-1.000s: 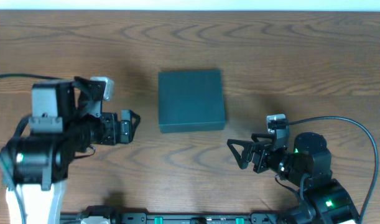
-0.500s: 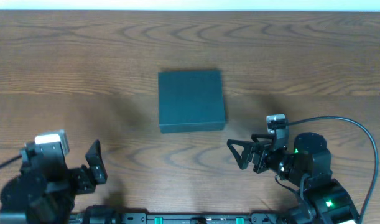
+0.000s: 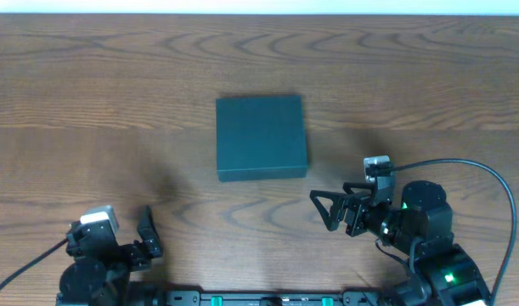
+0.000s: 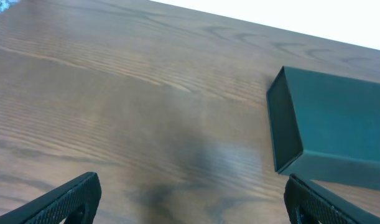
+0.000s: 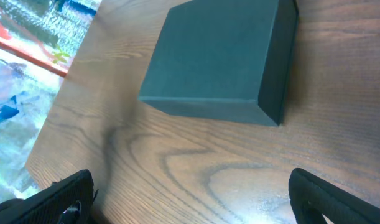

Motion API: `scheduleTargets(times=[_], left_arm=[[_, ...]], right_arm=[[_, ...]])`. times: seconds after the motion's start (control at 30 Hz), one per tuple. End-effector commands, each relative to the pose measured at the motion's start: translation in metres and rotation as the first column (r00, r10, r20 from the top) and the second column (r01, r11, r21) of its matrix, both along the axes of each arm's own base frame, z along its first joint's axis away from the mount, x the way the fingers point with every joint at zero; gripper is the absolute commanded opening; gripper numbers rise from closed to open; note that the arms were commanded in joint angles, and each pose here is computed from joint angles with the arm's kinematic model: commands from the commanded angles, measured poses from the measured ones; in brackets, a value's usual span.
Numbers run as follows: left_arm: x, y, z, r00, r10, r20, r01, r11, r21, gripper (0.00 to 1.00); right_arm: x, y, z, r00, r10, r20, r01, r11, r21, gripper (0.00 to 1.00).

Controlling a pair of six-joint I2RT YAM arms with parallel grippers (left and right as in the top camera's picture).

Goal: Pack container

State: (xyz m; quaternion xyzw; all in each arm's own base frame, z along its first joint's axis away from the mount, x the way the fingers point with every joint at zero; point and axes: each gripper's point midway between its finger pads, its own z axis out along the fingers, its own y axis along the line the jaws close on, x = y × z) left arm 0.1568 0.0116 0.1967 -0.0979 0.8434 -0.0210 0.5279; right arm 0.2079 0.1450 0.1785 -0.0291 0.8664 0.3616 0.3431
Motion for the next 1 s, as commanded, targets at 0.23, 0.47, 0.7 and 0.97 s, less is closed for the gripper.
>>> scheduleTargets(times=[0.23, 0.47, 0.7, 0.97], left_arm=[[0.007, -0.001, -0.034, 0.999, -0.004, -0.036, 0.004, 1.0, -0.008, 0.95], [0.021, -0.001, -0.058, 0.999, 0.002, -0.046, -0.003, 1.0, -0.003, 0.95], [0.036, -0.001, -0.074, 1.0, 0.003, -0.029, -0.003, 1.0, -0.003, 0.95], [0.048, 0.004, -0.094, 0.999, 0.027, -0.02, -0.027, 1.0, 0.01, 0.95]], right_arm=[[0.001, -0.001, 0.003, 1.0, -0.006, 0.002, 0.006, 1.0, 0.007, 1.0], [0.001, -0.001, 0.003, 1.0, -0.006, 0.003, 0.006, 1.0, 0.007, 0.99], [0.001, -0.001, 0.003, 1.0, -0.006, 0.003, 0.006, 1.0, 0.007, 0.99], [0.001, -0.001, 0.003, 1.0, -0.007, 0.003, 0.007, 1.0, 0.007, 0.99]])
